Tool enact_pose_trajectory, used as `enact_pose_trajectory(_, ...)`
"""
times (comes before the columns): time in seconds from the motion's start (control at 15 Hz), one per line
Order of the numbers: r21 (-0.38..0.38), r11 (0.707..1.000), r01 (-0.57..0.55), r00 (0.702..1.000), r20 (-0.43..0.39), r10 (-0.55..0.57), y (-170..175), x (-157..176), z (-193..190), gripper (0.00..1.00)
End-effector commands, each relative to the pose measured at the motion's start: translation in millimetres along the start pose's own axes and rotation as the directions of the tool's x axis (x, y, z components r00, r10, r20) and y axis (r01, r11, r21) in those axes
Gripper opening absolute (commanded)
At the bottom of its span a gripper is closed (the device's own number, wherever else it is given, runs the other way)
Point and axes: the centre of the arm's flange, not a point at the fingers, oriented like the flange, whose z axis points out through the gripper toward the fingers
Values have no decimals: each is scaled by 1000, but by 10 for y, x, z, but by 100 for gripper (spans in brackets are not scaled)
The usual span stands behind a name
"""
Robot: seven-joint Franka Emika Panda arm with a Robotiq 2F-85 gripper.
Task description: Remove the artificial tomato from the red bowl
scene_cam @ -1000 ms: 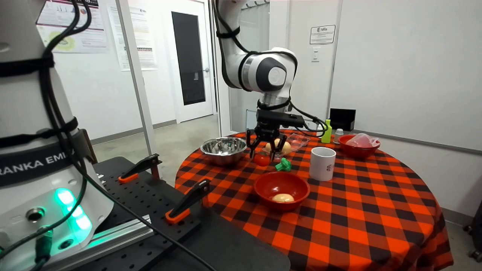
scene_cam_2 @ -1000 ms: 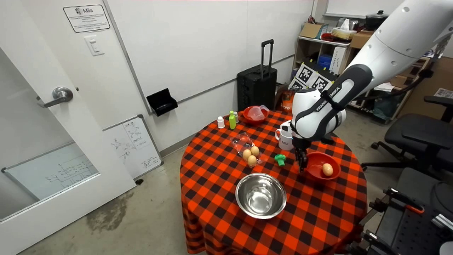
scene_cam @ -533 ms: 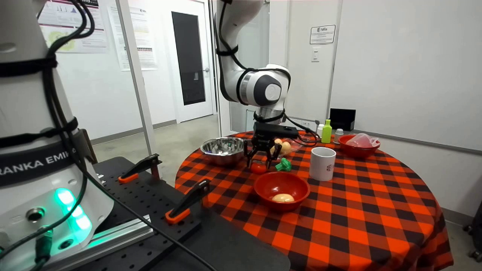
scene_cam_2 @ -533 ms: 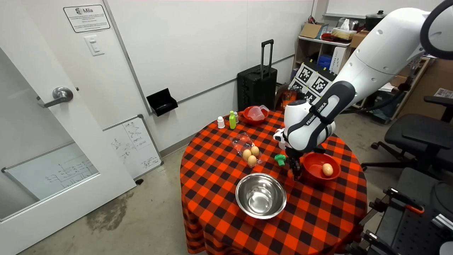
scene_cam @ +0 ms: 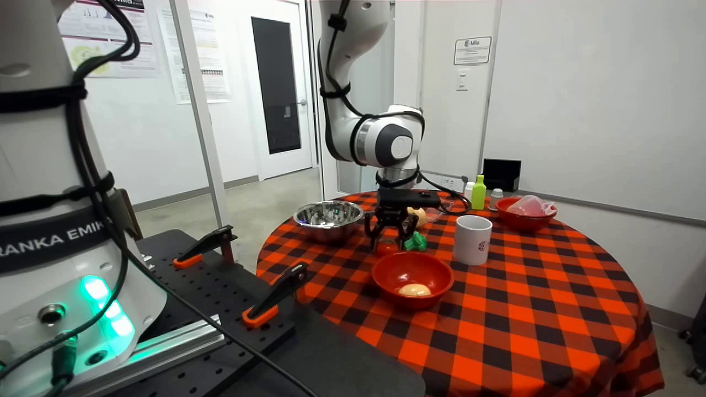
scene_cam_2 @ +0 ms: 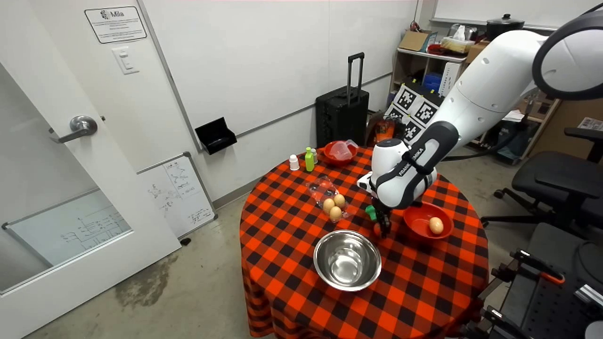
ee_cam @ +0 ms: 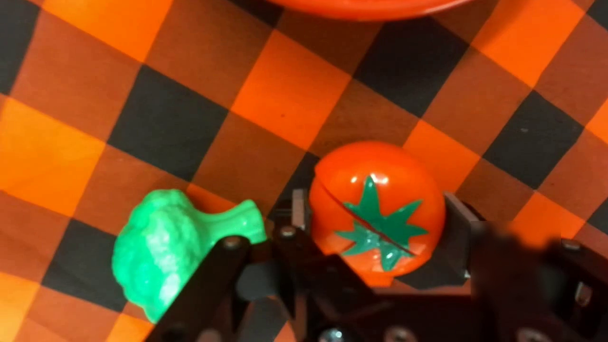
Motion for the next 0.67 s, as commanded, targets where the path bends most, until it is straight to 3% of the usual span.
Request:
enact_pose_trajectory(0.0,-41,999,-18,1000,5,18,93,73,74,94)
enact_pose_trajectory(0.13,-35,999,-30,1000,4,31,105,50,60,100)
enact_pose_trajectory(0.6,-10,998,-57,998,16,57,103,-78,-70,100)
